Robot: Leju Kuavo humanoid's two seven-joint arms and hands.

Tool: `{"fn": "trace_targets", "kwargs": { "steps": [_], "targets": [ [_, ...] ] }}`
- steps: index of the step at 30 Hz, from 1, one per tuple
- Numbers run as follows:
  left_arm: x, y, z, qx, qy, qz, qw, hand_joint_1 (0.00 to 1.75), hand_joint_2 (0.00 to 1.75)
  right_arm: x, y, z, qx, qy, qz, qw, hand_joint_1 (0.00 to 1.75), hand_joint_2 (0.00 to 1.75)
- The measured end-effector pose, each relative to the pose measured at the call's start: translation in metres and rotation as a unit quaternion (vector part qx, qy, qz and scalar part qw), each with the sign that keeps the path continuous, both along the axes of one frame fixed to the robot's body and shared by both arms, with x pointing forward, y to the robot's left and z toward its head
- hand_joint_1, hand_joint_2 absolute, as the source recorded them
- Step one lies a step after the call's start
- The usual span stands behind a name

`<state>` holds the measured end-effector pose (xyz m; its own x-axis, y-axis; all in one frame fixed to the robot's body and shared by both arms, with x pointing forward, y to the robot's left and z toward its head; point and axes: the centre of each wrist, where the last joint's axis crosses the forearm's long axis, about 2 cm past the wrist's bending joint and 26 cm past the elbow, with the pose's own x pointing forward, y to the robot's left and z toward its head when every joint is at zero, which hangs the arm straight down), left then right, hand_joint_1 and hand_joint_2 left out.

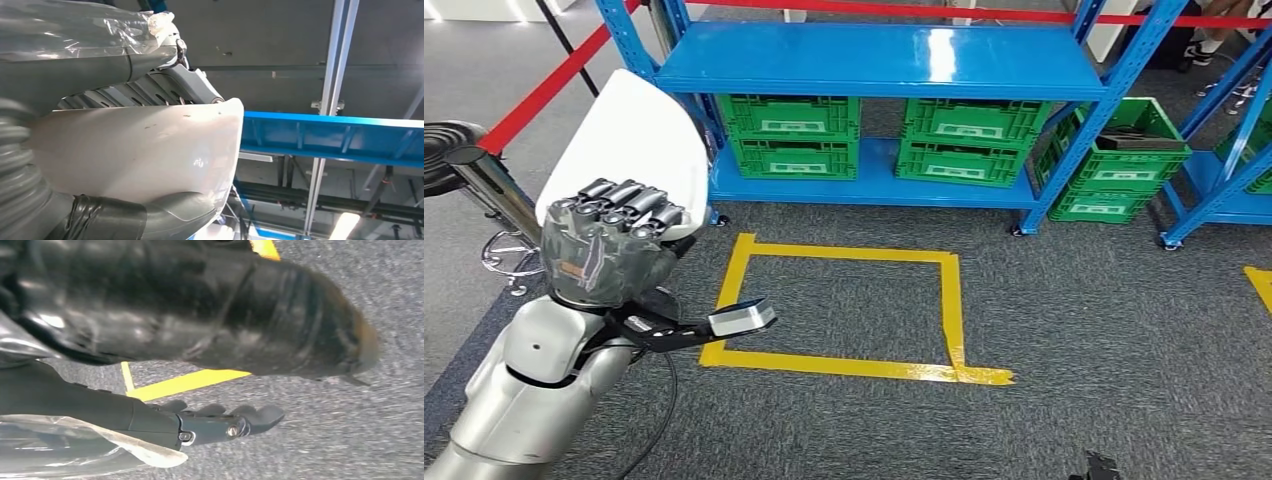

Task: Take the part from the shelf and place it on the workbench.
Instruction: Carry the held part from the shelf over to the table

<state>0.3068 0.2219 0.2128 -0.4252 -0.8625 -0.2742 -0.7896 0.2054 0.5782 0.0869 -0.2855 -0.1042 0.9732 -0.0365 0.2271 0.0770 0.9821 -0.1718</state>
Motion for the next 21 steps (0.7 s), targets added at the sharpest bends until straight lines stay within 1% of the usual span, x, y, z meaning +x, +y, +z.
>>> {"fn": "trace_targets", "kwargs": {
  "steps": [8,12,17,21],
  "targets": [
    [0.0000,-0.0003,0.0016,-0.002,-0.003,0.000,1.000,1.75,1.75,0.0046,-0.0011,0.0009,-0.001,-0.006,0.000,1.000,0.00,0.00],
    [-0.0005,0.0009,0.0007,0.000,-0.002,-0.002,1.000,1.75,1.75,0.0021,0.0002,0.0004,0.001,-0.006,0.001,1.000,0.00,0.00],
    [0.0003,0.0043,0.0005,0.024,-0.007,-0.028,0.999,1.75,1.75,0.0024,0.0006,0.0005,0.003,-0.012,0.003,1.000,0.00,0.00],
    [0.0022,0.0051,0.0028,0.023,-0.011,-0.032,0.999,1.75,1.75,0.0020,0.0018,0.0004,0.006,-0.013,0.003,1.000,0.00,0.00]
  ]
}}
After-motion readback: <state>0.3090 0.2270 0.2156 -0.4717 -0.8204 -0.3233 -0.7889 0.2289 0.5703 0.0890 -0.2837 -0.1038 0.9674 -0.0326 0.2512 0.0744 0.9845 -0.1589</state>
